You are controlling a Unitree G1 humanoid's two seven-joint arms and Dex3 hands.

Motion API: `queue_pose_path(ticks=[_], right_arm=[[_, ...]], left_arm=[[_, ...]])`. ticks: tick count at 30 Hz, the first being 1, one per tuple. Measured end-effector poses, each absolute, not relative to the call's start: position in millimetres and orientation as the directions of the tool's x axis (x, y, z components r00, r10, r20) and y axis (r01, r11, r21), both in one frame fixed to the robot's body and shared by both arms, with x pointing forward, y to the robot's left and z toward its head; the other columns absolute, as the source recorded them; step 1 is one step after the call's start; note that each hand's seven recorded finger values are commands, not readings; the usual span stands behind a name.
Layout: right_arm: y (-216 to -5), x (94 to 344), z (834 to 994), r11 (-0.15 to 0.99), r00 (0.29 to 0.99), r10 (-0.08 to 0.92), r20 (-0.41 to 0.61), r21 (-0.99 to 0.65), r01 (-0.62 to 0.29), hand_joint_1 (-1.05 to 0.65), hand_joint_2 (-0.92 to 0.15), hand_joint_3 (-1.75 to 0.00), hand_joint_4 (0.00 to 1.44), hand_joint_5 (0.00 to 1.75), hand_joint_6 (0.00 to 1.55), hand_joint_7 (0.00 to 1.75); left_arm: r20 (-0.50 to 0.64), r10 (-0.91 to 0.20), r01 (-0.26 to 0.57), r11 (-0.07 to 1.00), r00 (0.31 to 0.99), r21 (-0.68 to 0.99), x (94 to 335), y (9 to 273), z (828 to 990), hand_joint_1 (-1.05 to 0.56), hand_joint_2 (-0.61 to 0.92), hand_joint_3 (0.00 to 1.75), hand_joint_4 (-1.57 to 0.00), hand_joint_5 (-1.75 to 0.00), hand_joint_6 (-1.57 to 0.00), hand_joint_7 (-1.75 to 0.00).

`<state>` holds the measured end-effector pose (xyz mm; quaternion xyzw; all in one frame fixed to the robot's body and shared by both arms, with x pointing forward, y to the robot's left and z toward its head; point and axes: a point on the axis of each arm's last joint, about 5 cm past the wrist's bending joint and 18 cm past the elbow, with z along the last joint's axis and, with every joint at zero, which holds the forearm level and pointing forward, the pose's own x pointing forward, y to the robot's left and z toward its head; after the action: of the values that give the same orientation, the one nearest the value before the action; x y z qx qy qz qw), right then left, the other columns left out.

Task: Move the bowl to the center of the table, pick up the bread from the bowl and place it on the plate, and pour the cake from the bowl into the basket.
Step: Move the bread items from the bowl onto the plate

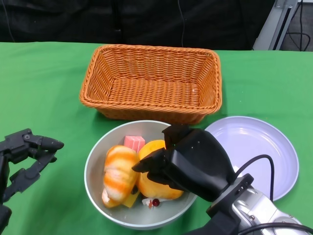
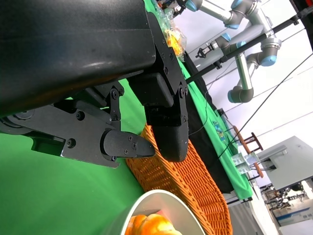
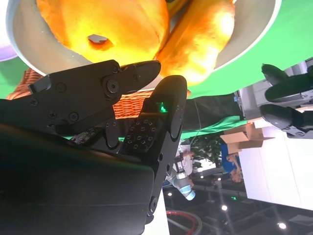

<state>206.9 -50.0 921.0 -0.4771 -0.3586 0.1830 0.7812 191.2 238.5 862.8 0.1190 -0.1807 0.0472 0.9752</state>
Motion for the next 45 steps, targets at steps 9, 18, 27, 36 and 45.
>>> queue_pose_path(ticks=[9, 18, 27, 36, 45], right_arm=[[-51.4, 200.2, 938.8, 0.275, 0.756, 0.610, 0.236, -0.958, 0.077, -0.50, -0.92, -0.04, 0.88, 0.24, 0.94, 0.01], [-32.9, 179.0, 968.3, 0.001, 0.824, 0.566, -0.015, -1.000, -0.019, -0.83, -0.92, -0.04, 0.51, 0.00, 0.39, 0.00], [-22.4, 183.1, 975.1, -0.018, 0.830, 0.554, -0.057, -0.998, -0.056, -0.91, -0.92, -0.07, 0.39, 0.00, 0.13, 0.00], [-17.9, 182.8, 974.3, -0.027, 0.833, 0.550, -0.061, -0.998, -0.055, -0.90, -0.92, -0.08, 0.37, 0.01, 0.18, 0.04], [-11.9, 194.4, 968.6, -0.081, 0.849, 0.513, -0.131, -0.991, -0.104, -0.91, -0.92, -0.09, 0.41, 0.02, 0.24, 0.04]], left_arm=[[0.362, 0.042, -0.128, 0.968, 0.931, 0.217, 191.3, 239.1, 862.8, -0.12, 0.92, 0.22, -0.84, -1.20, -0.93, -0.79], [0.355, 0.043, -0.129, 0.967, 0.934, 0.222, 191.3, 240.1, 862.3, -0.12, 0.92, 0.23, -0.84, -1.20, -0.94, -0.79], [0.354, 0.042, -0.127, 0.966, 0.934, 0.223, 191.4, 240.1, 862.2, -0.12, 0.92, 0.23, -0.82, -1.21, -0.92, -0.81], [0.352, 0.035, -0.120, 0.967, 0.936, 0.225, 191.4, 240.1, 862.2, -0.14, 0.92, 0.23, -0.84, -1.20, -0.93, -0.81], [0.349, 0.032, -0.117, 0.967, 0.936, 0.225, 191.6, 240.2, 862.3, -0.12, 0.92, 0.22, -0.85, -1.20, -0.93, -0.82]])
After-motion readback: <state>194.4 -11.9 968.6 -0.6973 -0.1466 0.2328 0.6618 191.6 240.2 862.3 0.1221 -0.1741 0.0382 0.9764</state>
